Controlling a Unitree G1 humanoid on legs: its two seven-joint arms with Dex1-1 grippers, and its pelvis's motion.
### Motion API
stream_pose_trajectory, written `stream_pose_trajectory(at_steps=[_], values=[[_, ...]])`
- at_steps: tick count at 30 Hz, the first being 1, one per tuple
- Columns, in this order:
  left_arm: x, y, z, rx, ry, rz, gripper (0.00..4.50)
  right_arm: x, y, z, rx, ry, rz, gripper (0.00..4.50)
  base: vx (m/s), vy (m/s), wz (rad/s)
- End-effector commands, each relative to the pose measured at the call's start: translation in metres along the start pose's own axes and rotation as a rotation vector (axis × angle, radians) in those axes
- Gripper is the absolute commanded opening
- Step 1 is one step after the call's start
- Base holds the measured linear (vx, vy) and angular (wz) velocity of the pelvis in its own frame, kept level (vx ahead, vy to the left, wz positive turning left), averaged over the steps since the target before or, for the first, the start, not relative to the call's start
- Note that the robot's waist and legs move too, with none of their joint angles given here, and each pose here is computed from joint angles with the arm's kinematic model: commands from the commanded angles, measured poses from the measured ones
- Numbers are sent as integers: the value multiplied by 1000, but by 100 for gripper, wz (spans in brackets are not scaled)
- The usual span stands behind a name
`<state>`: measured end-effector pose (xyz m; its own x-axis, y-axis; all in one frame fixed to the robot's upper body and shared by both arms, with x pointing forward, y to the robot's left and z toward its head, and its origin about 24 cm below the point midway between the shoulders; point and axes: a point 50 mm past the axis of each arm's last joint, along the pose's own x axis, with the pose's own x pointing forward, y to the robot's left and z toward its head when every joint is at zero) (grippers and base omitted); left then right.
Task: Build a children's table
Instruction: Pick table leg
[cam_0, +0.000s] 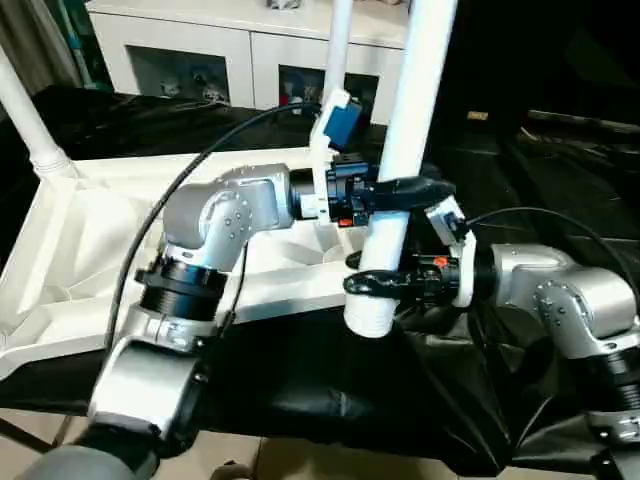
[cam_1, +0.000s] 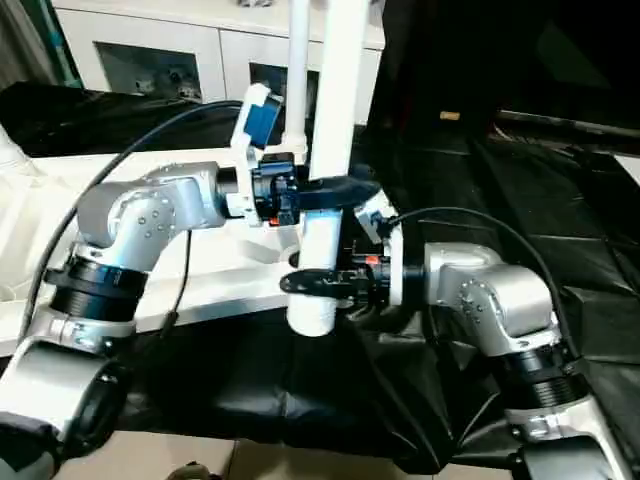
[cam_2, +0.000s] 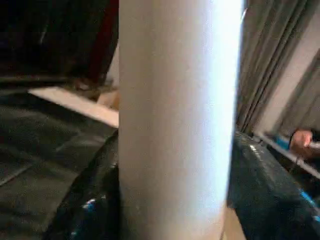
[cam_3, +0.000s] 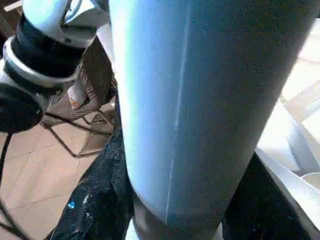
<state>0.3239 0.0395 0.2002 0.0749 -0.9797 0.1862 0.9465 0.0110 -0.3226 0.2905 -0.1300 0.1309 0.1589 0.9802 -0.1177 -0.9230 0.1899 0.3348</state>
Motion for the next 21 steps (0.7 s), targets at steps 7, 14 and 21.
stream_pose_trajectory(at_steps=[7,14,21], values=[[-7,-13,19,-80,-460,-132,325,-15,-5,2,-11,-148,-200,186,0,0,0],[-47,20,17,68,-379,404,325,-48,-13,-12,-30,-155,-580,186,0,0,0],[-119,35,-29,386,-107,1070,325,-54,-10,-31,-227,-140,-1032,186,0,0,0]])
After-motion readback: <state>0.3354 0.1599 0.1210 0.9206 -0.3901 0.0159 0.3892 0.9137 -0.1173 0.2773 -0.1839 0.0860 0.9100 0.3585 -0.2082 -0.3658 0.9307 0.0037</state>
